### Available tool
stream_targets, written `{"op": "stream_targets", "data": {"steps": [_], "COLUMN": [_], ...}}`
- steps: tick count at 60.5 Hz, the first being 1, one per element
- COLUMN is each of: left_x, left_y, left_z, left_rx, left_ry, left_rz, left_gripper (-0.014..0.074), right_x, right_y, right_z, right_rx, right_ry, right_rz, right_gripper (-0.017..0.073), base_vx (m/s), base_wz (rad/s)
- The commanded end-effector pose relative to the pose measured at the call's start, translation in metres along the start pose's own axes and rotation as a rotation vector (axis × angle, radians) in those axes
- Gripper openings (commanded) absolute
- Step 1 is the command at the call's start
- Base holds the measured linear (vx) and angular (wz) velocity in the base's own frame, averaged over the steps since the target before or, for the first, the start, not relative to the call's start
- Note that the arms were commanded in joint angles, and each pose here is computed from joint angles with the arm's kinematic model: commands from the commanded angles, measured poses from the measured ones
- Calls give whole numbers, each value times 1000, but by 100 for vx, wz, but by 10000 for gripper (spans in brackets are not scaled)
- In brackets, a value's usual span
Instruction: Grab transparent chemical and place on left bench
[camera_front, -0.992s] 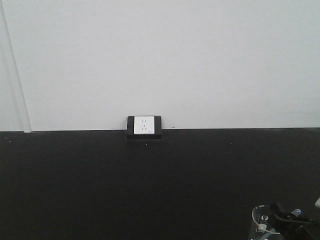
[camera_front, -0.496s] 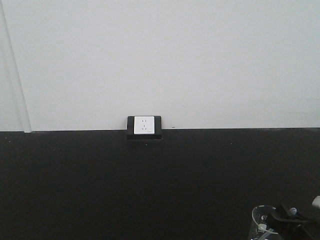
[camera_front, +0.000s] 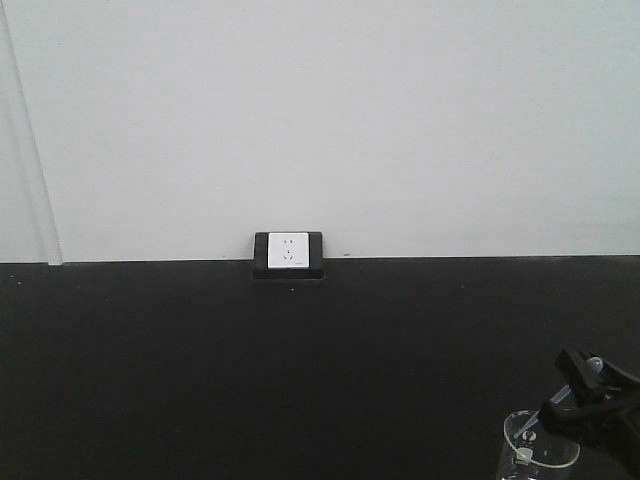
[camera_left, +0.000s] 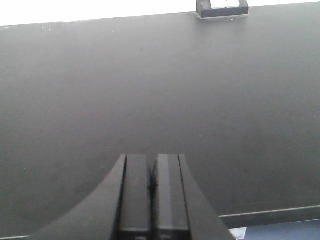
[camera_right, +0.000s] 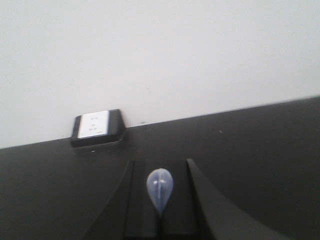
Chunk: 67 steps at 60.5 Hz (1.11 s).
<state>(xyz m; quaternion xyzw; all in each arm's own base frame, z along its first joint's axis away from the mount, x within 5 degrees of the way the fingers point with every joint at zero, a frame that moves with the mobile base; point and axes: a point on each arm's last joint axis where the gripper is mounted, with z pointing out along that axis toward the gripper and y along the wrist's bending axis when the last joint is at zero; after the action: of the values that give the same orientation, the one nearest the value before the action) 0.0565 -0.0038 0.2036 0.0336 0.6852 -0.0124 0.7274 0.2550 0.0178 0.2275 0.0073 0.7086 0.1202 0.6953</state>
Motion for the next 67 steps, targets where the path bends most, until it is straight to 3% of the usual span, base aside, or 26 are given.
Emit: {"op": "stream_targets", "data": {"steps": [1,17,30,36,41,50,56,67], "left_x": [-3,-3,-3,-3,-3,-3,-3,-3], "left_y": [0,0,0,0,0,0,0,0], "left_z": [-1,-1,-1,-1,-1,-1,-1,-1], "left_rx": [-2,-2,-2,-2,-2,-2,-2,-2], "left_ry": [-81,-81,-81,-81,-81,-81,-81,-81], "left_rz": [-9,-9,-9,-9,-9,-9,-9,-9], "left_gripper": [-3,-3,-3,-3,-3,-3,-3,-3], "right_x": [-31,-63,-75,-77,-75,-61,-58,-59], "right_y": [11,18,15,15,18,29,34,35], "right_z": [-14,-74,-120,-136,-145,-157,-165,-168], "right_rx": [-50,46,180,220,201,74,15,6], "right_ry": [-58,93,133,139,139,138,115,100], "right_rz": [-88,-223,-226,-175,-166,-220,-216,-212], "right_gripper": [-3,-3,-2,-1,-1,0,0,0], "base_vx": [0,0,0,0,0,0,0,0], "base_wz": [0,0,0,0,0,0,0,0]}}
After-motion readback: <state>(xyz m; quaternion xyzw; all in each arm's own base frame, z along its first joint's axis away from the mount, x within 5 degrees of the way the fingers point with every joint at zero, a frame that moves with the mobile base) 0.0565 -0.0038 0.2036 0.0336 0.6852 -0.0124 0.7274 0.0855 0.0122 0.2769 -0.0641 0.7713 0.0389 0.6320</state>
